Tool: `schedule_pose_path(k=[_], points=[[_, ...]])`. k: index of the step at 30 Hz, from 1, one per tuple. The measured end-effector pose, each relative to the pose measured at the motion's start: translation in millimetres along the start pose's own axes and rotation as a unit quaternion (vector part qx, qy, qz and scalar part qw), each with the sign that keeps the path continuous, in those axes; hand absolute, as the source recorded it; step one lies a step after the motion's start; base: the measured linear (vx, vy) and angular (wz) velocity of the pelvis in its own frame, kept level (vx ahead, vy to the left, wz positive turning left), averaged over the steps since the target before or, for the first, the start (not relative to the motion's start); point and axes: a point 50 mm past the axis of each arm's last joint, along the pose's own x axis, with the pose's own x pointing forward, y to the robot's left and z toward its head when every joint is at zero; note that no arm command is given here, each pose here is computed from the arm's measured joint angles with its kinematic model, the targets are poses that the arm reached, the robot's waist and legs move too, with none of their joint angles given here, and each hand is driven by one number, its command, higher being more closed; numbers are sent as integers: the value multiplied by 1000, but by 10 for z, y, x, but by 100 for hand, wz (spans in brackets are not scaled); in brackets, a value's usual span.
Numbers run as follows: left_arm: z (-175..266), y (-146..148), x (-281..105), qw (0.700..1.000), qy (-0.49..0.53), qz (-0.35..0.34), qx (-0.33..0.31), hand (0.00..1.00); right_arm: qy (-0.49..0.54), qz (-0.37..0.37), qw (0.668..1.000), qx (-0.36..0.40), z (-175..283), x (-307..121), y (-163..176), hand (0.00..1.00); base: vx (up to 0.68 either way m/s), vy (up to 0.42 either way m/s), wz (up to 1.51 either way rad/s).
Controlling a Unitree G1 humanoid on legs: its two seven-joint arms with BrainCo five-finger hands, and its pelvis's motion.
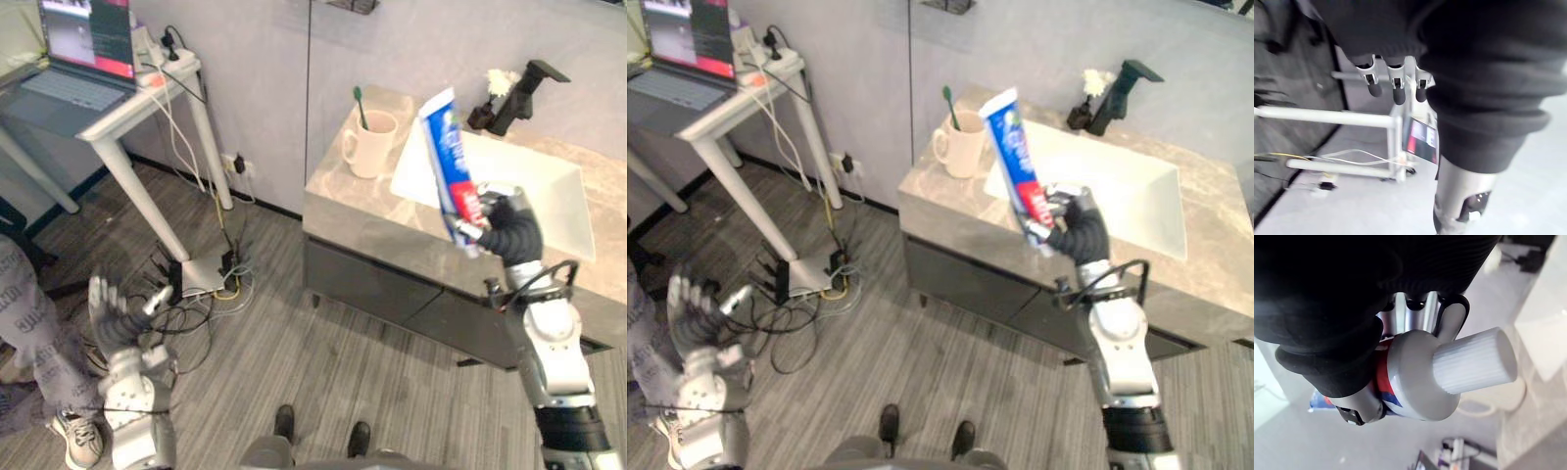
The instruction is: Organize washtable
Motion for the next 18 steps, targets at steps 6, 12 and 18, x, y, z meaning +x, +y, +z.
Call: schedule_pose_path(k=[6,12,18], points=[[-167,-564,-146,979,55,-170,-101,0,33,89,992,79,-117,-164,428,100,-18,21,-1],[-204,-1089,-291,940,87,-292,-156,0,58,153,978,130,-182,-274,767,100,-5,4,-5],[-126,-1319,-213,925,70,-335,-165,0,38,153,978,134,-105,-238,810,100,6,8,-9]])
